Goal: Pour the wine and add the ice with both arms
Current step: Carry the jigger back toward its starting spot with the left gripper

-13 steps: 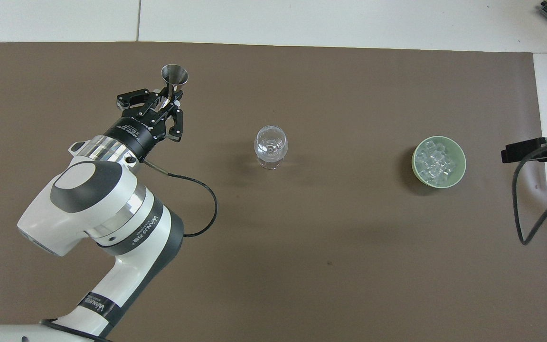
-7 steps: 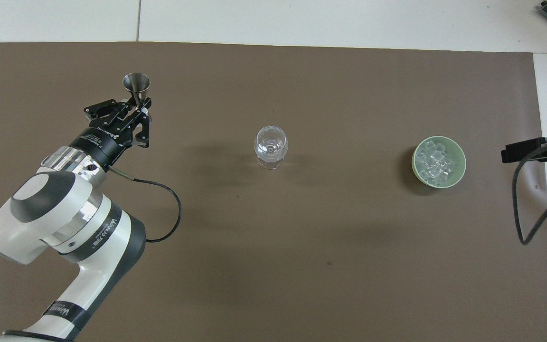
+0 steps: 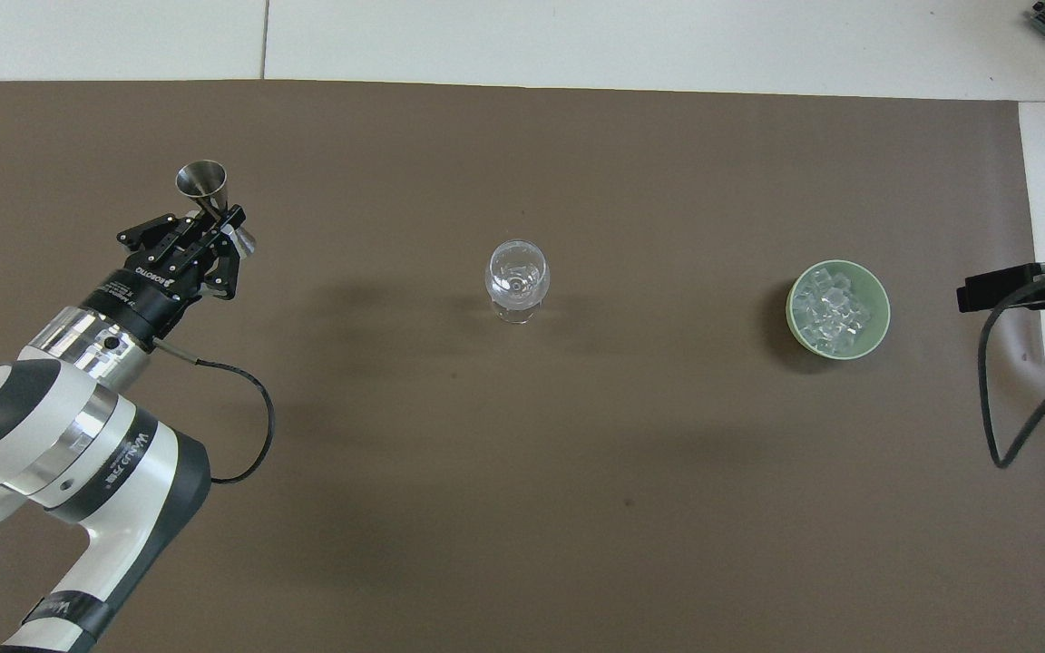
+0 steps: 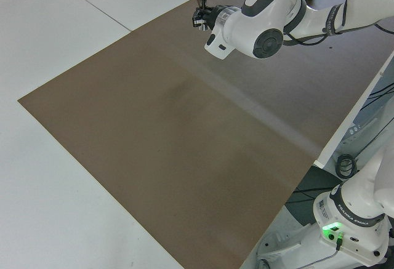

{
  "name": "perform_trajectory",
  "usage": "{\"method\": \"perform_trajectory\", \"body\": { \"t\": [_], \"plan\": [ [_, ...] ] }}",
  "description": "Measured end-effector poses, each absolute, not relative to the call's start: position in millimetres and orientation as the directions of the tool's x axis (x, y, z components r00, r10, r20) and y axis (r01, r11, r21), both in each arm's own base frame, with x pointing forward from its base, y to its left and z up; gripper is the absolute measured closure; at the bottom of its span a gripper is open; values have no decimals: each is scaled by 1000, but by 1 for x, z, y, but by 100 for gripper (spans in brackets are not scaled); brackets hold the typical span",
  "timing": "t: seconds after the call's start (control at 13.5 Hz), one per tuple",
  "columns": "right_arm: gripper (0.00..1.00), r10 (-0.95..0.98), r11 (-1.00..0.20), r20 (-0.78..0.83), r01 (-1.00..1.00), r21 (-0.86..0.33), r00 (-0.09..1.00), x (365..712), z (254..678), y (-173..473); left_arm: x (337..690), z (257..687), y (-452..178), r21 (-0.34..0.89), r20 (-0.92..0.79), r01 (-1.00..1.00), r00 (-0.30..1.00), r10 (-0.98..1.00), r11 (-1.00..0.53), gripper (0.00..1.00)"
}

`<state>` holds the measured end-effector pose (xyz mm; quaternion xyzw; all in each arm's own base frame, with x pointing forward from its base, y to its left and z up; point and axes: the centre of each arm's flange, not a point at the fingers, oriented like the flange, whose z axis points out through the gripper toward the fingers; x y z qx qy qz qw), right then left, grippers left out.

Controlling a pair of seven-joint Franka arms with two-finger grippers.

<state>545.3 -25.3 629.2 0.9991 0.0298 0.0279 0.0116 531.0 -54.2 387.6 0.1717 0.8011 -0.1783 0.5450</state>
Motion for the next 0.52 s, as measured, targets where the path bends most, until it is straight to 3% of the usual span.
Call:
{"method": "perform_trajectory", "body": {
  "t": [0.52],
  "plan": [
    [0, 60, -998, 55, 59, 25, 997, 545, 629, -25, 521, 360, 7, -42, -937, 596, -301, 175, 802, 78]
  ]
}}
